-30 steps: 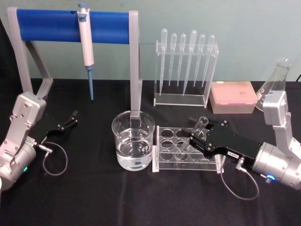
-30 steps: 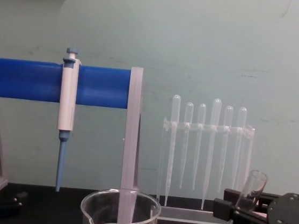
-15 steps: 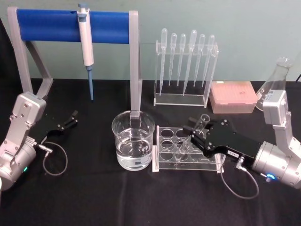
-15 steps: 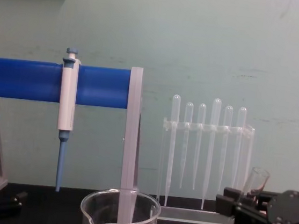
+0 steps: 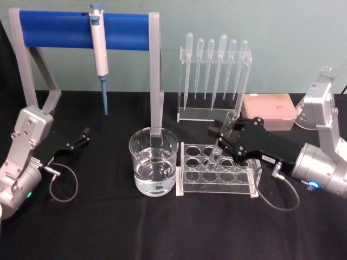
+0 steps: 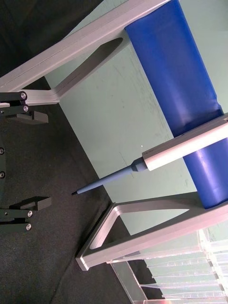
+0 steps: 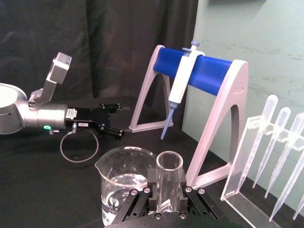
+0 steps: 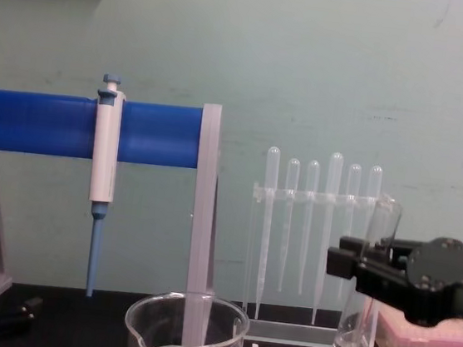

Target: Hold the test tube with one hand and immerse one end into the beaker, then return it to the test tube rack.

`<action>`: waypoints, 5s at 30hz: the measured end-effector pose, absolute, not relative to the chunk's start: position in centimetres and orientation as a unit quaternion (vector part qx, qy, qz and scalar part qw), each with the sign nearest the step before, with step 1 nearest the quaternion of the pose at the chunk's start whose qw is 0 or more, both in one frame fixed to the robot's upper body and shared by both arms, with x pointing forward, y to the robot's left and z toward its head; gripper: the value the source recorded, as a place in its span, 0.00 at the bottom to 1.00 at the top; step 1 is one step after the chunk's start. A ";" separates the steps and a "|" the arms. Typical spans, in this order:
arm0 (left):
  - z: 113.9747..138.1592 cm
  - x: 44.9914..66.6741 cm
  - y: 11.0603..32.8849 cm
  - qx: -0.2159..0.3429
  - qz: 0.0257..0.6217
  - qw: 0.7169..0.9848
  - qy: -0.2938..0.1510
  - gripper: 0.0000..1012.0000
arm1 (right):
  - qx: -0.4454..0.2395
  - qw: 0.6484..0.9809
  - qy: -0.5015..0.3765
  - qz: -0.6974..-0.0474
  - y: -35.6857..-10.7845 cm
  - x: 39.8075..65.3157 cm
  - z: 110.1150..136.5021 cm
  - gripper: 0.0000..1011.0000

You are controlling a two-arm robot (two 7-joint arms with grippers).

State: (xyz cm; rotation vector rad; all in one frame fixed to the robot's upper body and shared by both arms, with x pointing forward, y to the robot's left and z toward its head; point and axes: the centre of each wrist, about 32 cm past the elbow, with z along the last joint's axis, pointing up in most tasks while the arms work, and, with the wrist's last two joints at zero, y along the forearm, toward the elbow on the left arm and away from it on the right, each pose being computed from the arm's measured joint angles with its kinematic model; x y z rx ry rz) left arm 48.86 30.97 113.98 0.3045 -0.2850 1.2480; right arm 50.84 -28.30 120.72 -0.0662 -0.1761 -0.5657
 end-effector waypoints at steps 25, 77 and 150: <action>114.0 48.9 31.0 0.142 0.580 0.791 -0.132 0.99 | -0.027 0.963 -0.078 -0.258 -27.8 51.6 125.1 0.22; 114.0 48.9 31.0 0.141 0.580 0.791 -0.132 0.99 | -0.014 0.963 -0.101 -0.251 -27.4 51.8 127.8 0.22; 114.0 48.9 31.0 0.141 0.580 0.791 -0.132 0.99 | -0.010 0.965 -0.111 -0.239 -26.4 52.5 128.6 0.22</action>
